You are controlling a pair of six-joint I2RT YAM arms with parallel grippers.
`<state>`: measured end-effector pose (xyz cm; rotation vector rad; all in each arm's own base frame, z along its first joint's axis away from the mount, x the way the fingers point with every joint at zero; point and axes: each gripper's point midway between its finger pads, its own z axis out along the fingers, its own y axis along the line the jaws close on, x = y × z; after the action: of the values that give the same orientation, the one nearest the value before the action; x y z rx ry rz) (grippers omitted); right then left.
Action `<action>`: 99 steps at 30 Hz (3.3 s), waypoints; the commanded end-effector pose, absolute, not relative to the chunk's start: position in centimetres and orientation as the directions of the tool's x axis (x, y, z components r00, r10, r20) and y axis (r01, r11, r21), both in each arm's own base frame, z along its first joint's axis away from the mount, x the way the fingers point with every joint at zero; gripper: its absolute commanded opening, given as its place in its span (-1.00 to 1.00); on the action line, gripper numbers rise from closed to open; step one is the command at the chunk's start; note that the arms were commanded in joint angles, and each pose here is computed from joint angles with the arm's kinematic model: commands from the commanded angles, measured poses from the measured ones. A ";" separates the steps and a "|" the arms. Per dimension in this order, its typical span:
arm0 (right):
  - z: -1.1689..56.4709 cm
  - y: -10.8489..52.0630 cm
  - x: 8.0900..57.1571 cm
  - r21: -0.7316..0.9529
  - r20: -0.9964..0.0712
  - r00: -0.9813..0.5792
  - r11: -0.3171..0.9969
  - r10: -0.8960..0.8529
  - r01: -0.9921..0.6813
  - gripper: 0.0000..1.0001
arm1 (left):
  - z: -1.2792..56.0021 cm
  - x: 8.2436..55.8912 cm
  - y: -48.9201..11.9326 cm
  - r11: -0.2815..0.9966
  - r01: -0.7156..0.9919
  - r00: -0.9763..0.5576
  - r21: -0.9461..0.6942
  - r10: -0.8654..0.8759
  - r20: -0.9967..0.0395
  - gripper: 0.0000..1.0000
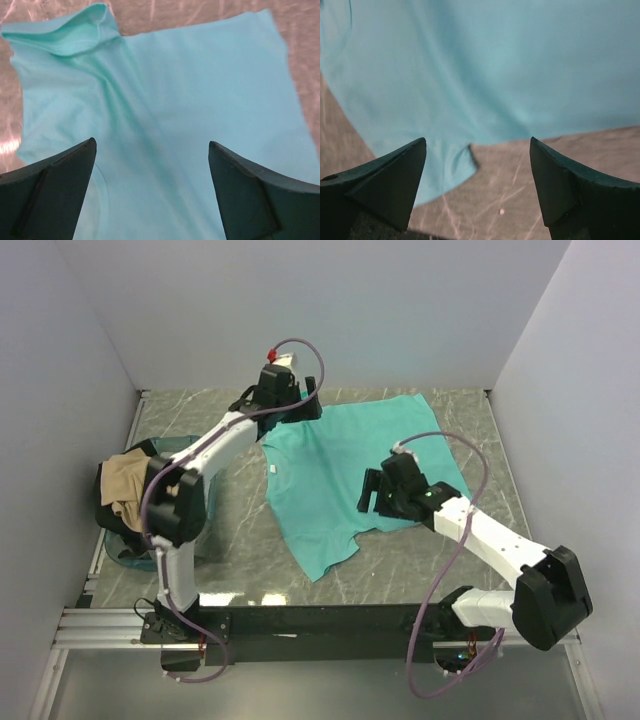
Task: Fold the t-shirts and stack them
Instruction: Flatten the tshirt out
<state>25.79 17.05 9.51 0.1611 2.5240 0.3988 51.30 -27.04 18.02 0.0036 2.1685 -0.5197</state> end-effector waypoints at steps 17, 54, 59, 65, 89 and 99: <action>6.8 2.8 40.5 0.132 -0.527 -0.760 0.920 0.380 0.369 0.84 | 6.7 34.0 -28.1 0.891 0.032 -0.823 -0.452 -0.233 -0.518 0.99; 9.4 9.0 25.8 0.254 -0.508 -0.769 0.921 0.387 0.296 0.93 | 5.2 28.5 -15.1 0.943 -0.288 -0.804 -0.168 -0.334 -0.492 0.99; 14.0 11.9 31.0 0.370 -0.588 -0.719 0.914 0.371 0.169 0.93 | 10.6 33.7 -18.4 0.939 -0.208 -0.745 -0.275 -0.334 -0.578 0.99; 12.4 13.9 32.4 0.384 -0.556 -0.774 0.920 0.303 0.085 0.93 | 14.0 41.3 -22.5 0.922 -0.111 -0.712 -0.372 -0.335 -0.617 0.99; 9.6 9.8 32.8 0.336 -0.541 -0.778 0.930 0.321 0.151 0.93 | 7.9 57.8 -30.0 0.876 0.092 -0.743 -0.473 -0.256 -0.619 0.99; 10.7 9.7 32.7 0.351 -0.563 -0.759 0.926 0.328 0.140 0.93 | 10.8 65.5 -29.0 0.859 0.136 -0.514 -0.494 -0.365 -0.777 0.99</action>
<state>32.25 9.82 9.20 0.3537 2.4910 0.3598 61.06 -29.17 6.54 -0.1753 2.2277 -0.5695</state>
